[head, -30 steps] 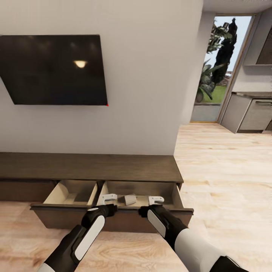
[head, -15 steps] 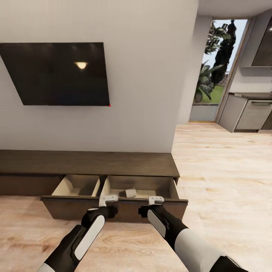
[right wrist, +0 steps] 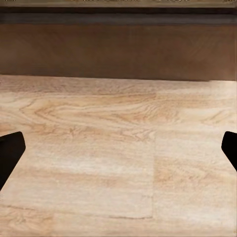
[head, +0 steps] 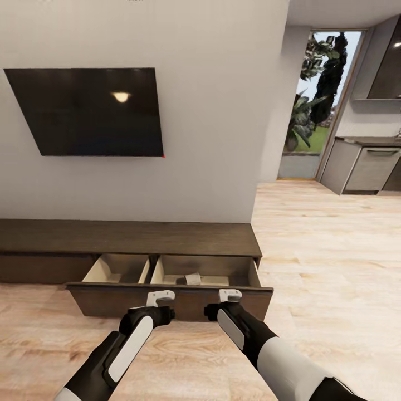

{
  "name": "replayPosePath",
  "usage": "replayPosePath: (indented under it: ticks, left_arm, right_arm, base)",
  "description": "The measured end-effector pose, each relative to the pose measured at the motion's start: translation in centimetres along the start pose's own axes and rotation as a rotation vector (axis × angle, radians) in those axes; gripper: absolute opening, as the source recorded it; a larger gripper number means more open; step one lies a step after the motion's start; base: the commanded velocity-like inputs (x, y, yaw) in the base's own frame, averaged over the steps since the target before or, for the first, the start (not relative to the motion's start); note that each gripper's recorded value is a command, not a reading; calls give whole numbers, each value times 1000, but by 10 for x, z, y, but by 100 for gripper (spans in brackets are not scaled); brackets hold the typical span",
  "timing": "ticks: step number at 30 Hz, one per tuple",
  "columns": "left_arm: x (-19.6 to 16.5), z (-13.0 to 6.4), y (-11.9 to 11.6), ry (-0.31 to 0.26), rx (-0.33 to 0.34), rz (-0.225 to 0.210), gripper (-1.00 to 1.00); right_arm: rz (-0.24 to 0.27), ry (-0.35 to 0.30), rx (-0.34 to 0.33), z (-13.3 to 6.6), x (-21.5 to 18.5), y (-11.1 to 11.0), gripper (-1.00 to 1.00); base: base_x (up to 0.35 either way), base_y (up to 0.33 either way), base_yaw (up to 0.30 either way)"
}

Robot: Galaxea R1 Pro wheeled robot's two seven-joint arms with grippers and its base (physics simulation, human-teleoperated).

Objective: Place each of the two pumpkins and all three candles from the living room inside a cabinet in the living room (use any cabinet), then make sure every cabinet is closed, and position the cauldron so it is next to a table in the living room.

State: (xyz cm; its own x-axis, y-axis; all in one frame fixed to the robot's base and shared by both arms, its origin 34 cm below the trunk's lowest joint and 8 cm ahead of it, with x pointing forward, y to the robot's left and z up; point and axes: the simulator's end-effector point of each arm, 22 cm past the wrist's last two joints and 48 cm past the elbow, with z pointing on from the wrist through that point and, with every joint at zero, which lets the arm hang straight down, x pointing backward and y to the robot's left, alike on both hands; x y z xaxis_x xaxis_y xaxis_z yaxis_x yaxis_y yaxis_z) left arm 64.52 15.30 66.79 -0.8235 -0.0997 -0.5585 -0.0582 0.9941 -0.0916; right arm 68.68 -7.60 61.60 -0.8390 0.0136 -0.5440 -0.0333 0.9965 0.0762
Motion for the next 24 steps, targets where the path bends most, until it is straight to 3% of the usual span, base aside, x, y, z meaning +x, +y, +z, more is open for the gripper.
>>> replayPosePath:
  ticks: [6,14,24]
  left_arm:
    - [2,-8,5,49,-9,18,100]
    - [-5,-18,28,93,-42,-26,100]
    - [-16,-28,41,93,-58,-48,100]
  right_arm:
    - [0,0,0,-9,-7,1,100]
    - [1,-1,0,-20,-16,2,100]
    - [0,-4,-1,-31,-24,3,100]
  base:
    - [-4,0,0]
    - [0,0,27]
    - [0,0,226]
